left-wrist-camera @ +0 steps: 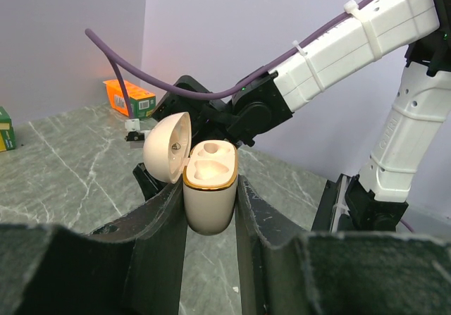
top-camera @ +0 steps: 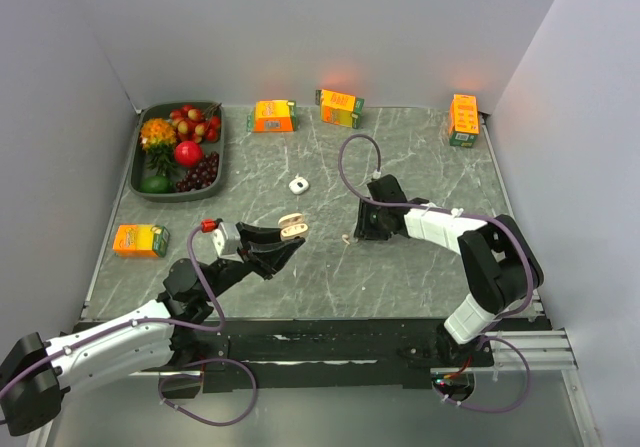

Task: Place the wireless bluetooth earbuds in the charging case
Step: Pick up the earbud from the center of the board.

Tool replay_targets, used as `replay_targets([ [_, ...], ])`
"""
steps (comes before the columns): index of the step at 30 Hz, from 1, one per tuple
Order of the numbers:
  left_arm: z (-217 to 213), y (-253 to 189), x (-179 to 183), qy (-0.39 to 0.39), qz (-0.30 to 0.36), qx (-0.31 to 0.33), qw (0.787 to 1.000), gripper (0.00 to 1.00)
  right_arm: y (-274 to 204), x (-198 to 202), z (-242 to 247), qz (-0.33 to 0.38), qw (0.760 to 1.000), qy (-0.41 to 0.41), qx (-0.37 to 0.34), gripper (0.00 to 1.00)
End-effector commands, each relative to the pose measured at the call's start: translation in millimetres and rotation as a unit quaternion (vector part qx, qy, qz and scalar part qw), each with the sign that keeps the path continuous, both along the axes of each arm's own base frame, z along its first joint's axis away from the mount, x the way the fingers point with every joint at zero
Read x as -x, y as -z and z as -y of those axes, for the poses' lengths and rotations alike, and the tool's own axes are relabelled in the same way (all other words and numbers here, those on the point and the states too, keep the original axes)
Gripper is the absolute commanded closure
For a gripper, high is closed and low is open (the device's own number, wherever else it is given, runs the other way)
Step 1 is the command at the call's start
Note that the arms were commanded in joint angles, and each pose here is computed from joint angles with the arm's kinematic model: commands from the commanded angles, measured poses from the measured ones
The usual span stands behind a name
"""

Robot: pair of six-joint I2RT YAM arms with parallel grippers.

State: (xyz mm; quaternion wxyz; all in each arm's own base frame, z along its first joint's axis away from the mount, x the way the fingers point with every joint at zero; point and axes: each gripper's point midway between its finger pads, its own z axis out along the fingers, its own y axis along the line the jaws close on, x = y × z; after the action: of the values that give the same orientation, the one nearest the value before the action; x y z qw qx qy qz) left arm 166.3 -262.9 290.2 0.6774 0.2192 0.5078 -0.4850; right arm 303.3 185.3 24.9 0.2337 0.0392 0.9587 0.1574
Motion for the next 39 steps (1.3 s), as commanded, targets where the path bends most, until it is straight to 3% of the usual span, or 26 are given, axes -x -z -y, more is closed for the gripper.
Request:
replay_targets([
  [1, -1, -16, 4, 0.008, 0.008, 0.025, 1.000, 0.99, 6, -3, 0, 0.002, 1.000, -0.001, -0.003, 0.58],
  [20, 0, -14, 4, 0.010, 0.006, 0.022, 1.000, 0.99, -6, -6, 1, 0.025, 1.000, -0.007, -0.007, 0.79],
  [22, 1, -15, 4, 0.011, 0.007, 0.023, 1.000, 0.99, -7, -6, 2, 0.025, 1.000, -0.007, -0.006, 0.75],
  [23, 1, -14, 4, 0.012, 0.007, 0.022, 1.000, 0.99, -8, -6, 2, 0.025, 1.000, -0.009, -0.003, 0.70],
  [24, 2, -15, 4, 0.012, 0.007, 0.022, 1.000, 0.99, -9, -7, 3, 0.026, 1.000, -0.007, -0.001, 0.59],
  [27, 2, -14, 4, 0.014, 0.006, 0.021, 1.000, 0.99, -18, -9, 6, 0.039, 0.999, 0.001, 0.003, 0.48],
  [31, 1, -14, 4, 0.012, 0.005, 0.021, 1.000, 0.99, -35, -16, 11, 0.060, 0.998, 0.008, 0.014, 0.44],
  [39, 1, -14, 3, 0.011, 0.003, 0.020, 1.000, 0.99, -29, -25, 11, 0.045, 0.999, 0.014, 0.023, 0.47],
])
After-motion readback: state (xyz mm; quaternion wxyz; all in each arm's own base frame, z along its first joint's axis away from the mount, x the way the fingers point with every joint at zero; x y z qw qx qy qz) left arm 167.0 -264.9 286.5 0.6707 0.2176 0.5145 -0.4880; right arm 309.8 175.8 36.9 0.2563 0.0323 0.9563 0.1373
